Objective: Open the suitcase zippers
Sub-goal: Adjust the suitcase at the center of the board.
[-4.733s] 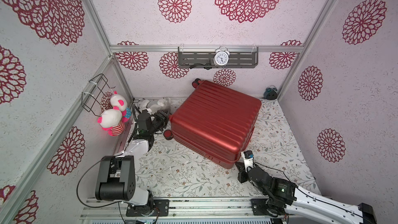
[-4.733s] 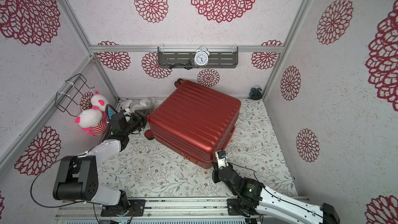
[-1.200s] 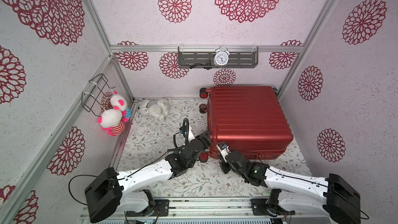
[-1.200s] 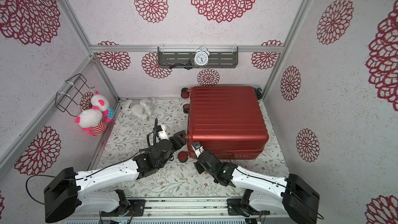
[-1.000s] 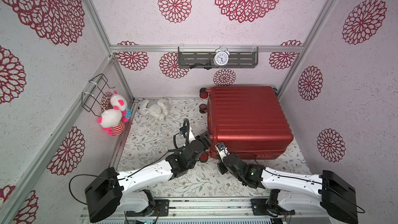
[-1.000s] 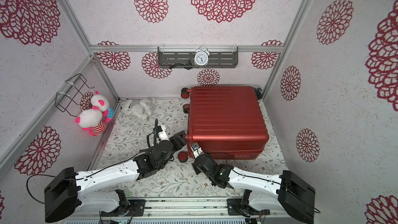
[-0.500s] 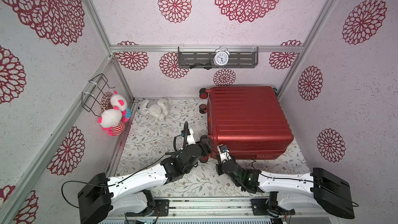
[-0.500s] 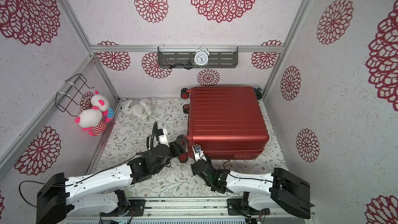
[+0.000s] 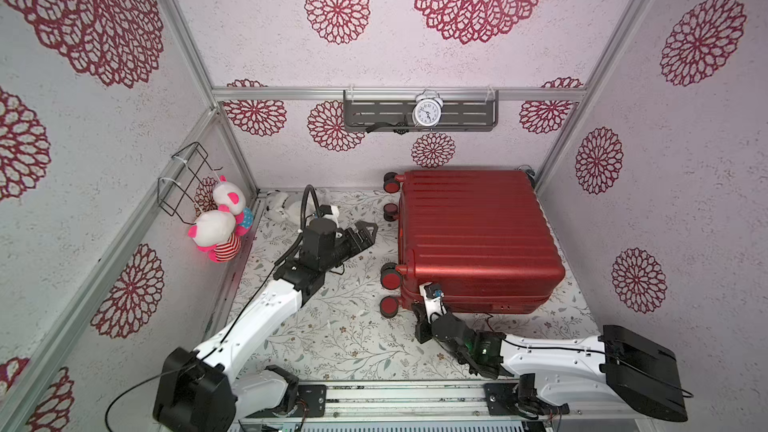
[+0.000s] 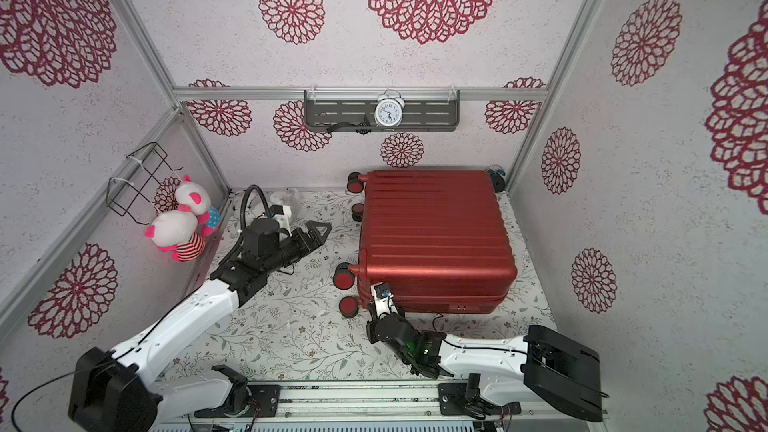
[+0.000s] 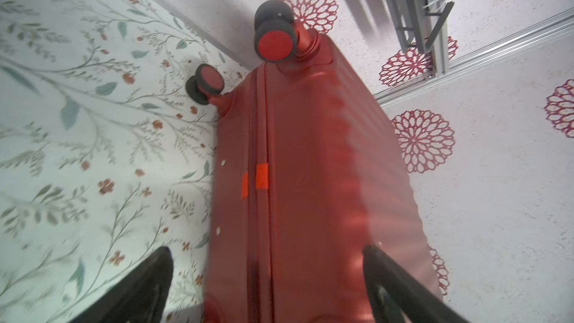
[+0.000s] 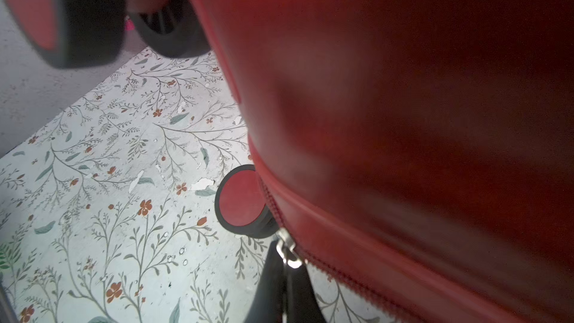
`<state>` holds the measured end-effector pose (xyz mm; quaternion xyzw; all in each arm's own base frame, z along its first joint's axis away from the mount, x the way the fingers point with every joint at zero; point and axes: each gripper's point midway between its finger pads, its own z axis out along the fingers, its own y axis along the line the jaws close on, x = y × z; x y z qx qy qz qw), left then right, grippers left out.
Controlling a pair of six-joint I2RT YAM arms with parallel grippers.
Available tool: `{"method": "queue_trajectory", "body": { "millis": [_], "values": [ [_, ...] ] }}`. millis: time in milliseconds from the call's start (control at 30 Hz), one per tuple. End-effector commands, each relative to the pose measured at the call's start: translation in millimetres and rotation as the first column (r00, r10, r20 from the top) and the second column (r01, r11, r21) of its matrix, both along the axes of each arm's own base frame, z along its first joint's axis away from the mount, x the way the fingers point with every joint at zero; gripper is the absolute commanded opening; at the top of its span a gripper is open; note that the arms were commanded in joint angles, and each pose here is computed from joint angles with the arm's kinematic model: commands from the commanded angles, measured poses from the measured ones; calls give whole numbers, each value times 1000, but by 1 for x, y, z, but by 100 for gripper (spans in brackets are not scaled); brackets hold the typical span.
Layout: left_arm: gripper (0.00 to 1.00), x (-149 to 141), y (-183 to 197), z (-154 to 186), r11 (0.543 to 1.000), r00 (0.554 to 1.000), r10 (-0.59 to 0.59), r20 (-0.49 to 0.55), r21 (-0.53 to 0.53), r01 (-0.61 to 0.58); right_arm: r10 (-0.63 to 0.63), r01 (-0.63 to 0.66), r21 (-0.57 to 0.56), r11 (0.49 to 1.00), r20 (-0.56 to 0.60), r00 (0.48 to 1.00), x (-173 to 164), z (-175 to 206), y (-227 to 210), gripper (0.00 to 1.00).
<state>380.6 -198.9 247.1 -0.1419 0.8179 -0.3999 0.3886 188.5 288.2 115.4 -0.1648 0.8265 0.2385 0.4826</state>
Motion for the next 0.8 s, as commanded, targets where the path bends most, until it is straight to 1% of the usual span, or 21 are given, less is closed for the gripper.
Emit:
{"method": "queue_trajectory", "body": {
  "millis": [0,167,300,333,367,400,567,767],
  "values": [
    [98,35,-16,3,986,992,-124,-3,-113,123,203,-211,-56,976,-132,970,-47,-33,12,0],
    [98,96,-23,5,970,990,-140,1,-202,138,202,-211,-55,976,-125,971,-48,-31,11,0],
    [98,142,-31,7,936,985,-169,17,-310,166,205,-214,-60,975,-125,971,-48,-32,9,0],
    [98,150,-35,7,929,984,-178,16,-328,173,208,-216,-59,975,-125,970,-49,-32,9,0],
    [98,163,-38,-6,924,983,-184,-3,-343,171,206,-215,-60,975,-125,970,-49,-32,9,0],
    [98,171,-42,-6,915,981,-192,-1,-361,179,207,-216,-58,975,-126,970,-49,-31,9,0],
    [98,199,-54,-16,886,977,-215,-19,-424,187,209,-218,-61,974,-124,970,-49,-32,7,0],
    [98,215,-67,-27,876,972,-230,-35,-442,192,217,-225,-57,973,-129,968,-51,-33,8,0]
  ]
}}
